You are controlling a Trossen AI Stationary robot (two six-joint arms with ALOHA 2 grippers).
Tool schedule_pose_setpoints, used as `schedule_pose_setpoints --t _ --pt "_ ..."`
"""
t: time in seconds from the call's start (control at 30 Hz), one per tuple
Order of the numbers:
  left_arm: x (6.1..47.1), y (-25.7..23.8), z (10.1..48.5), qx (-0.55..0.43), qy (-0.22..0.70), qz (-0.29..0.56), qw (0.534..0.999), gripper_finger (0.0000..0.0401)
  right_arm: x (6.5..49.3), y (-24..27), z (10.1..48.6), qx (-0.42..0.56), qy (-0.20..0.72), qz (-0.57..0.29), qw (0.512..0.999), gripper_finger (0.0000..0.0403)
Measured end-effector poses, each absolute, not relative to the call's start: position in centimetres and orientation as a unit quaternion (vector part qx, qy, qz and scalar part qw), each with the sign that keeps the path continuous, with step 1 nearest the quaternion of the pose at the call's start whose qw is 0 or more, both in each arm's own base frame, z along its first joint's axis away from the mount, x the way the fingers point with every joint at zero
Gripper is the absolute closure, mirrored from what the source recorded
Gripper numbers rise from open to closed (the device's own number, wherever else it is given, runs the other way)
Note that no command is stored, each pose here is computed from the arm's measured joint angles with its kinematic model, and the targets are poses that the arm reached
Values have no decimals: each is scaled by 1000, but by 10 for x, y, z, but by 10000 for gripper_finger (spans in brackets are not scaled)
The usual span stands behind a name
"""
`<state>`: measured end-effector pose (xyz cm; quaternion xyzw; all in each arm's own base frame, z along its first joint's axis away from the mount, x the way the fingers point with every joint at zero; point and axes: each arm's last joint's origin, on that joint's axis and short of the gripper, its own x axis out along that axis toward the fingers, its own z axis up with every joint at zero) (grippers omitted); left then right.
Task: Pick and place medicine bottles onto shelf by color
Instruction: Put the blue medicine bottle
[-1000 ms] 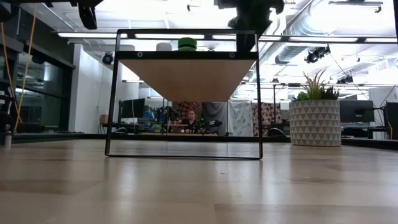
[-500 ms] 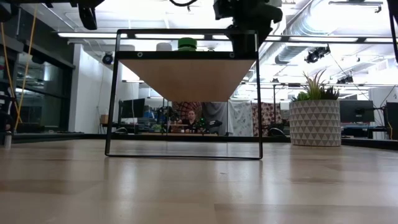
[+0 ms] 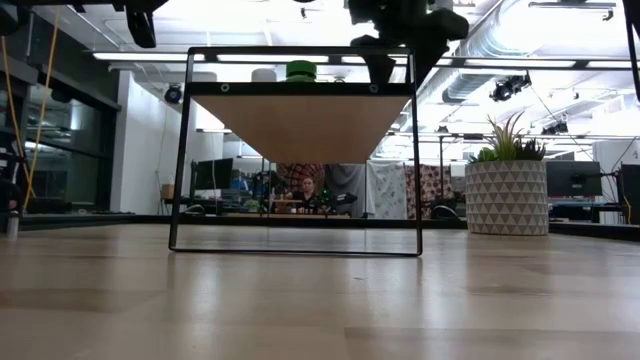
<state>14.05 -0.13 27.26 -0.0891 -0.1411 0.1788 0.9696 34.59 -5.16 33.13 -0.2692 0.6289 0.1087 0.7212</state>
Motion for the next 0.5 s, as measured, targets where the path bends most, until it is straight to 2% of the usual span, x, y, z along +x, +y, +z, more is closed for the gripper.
schedule_pose_setpoints --t 0.5 --pt "142 -3 268 -80 -117 157 977 401 354 -47 329 -302 603 138 725 103"
